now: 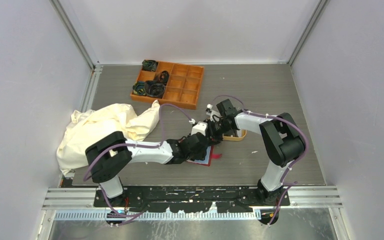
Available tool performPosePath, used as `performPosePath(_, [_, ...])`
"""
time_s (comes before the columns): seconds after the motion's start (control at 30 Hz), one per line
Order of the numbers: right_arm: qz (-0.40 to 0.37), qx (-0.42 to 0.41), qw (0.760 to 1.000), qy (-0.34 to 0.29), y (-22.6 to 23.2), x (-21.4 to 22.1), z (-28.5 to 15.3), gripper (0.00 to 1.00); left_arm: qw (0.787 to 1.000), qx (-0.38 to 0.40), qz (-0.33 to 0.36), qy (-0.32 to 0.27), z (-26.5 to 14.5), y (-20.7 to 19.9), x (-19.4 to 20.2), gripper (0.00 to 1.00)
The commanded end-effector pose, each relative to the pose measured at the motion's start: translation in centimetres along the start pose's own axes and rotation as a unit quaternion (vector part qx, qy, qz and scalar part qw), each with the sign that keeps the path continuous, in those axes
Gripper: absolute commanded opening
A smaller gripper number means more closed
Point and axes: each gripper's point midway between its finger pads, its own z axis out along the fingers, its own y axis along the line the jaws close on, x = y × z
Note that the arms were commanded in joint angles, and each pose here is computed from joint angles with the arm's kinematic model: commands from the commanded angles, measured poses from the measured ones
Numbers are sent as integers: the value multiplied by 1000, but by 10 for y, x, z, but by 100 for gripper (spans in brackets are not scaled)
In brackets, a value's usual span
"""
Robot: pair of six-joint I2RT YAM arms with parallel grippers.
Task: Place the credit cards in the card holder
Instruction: Insert the credit card into the card holder.
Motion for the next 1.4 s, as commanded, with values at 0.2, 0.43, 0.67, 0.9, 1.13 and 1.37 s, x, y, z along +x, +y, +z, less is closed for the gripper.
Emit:
performPosePath(0.2, [-28,51,998,1,-17,-10,-8,47,999,-8,-6,-45,-13,15,-25,44])
performPosePath(0.43, [-83,22,996,-17,5,-14,-23,49,993,81,9,-88,-53,-1,-39,44])
performPosePath(0.67, [-139,-2,989,-43,24,-14,-36,45,989,82,-2,-127,-89,26,-38,46])
performPosePath(0.9, [-184,31,982,-31,22,-1,-19,16,989,49,-81,-116,-92,84,-31,49])
performPosePath(1.13, [-176,81,981,7,5,8,7,5,990,-17,-111,-91,-84,130,-19,38])
performPosePath(1.37, [-157,94,983,11,0,4,18,4,993,-45,-110,-27,-56,145,7,28])
